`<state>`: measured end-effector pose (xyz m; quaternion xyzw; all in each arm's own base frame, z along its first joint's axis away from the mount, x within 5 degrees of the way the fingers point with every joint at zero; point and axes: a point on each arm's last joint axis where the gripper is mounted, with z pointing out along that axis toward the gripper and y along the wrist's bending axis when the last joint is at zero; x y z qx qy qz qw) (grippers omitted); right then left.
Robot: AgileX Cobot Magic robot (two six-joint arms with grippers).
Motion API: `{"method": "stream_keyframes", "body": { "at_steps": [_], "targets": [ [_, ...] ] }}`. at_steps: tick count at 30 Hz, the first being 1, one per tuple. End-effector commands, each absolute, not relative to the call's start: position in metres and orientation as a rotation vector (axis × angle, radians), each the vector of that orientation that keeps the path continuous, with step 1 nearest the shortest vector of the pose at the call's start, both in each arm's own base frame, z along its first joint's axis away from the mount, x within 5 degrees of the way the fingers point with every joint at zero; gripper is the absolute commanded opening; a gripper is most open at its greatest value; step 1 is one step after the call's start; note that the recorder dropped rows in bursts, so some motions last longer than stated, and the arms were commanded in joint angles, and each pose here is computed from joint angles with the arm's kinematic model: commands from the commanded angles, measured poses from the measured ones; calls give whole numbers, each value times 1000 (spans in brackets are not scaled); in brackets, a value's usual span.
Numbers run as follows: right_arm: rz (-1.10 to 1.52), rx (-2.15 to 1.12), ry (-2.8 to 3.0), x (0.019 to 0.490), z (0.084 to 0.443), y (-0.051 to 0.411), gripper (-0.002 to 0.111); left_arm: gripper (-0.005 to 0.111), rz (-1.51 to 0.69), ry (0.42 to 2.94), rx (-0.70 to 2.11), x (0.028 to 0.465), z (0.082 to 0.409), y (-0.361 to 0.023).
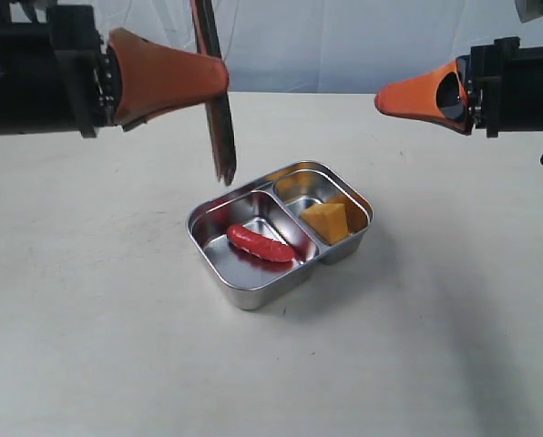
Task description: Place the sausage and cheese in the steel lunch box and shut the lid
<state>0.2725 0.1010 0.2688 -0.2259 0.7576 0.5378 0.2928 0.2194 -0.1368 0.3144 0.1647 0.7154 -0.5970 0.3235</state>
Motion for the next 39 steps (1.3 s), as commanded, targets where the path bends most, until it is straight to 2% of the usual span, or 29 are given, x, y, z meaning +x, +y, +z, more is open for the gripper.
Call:
{"method": "stream_keyframes", "body": {
  "at_steps": [1,5,13,18,23,29,37,38,39],
  "targets": [
    [1376,-591,2059,274,265,98,0,0,-1547,1956,384,217,298,-149],
    [1396,-543,2105,278,256,97,0,0,-1570,1919,455,213,305,-156],
    [1525,-516,2116,273,232,104,0,0,-1683,1746,604,213,350,-162],
    [1428,-943,1908,234,245,139,0,0,-1671,1786,523,218,351,-162],
    [842,-1164,1938,207,238,174,0,0,-1683,1799,502,218,351,-161],
    [344,-954,1951,190,236,170,0,0,-1706,1787,529,216,352,-162],
    [468,-989,1957,167,234,191,2,0,-1718,1782,539,214,353,-162],
    [468,-987,1960,167,234,191,5,0,-1716,1778,541,215,354,-162],
    [463,-992,1959,167,233,191,16,0,-1719,1767,552,214,357,-162]
  ]
}}
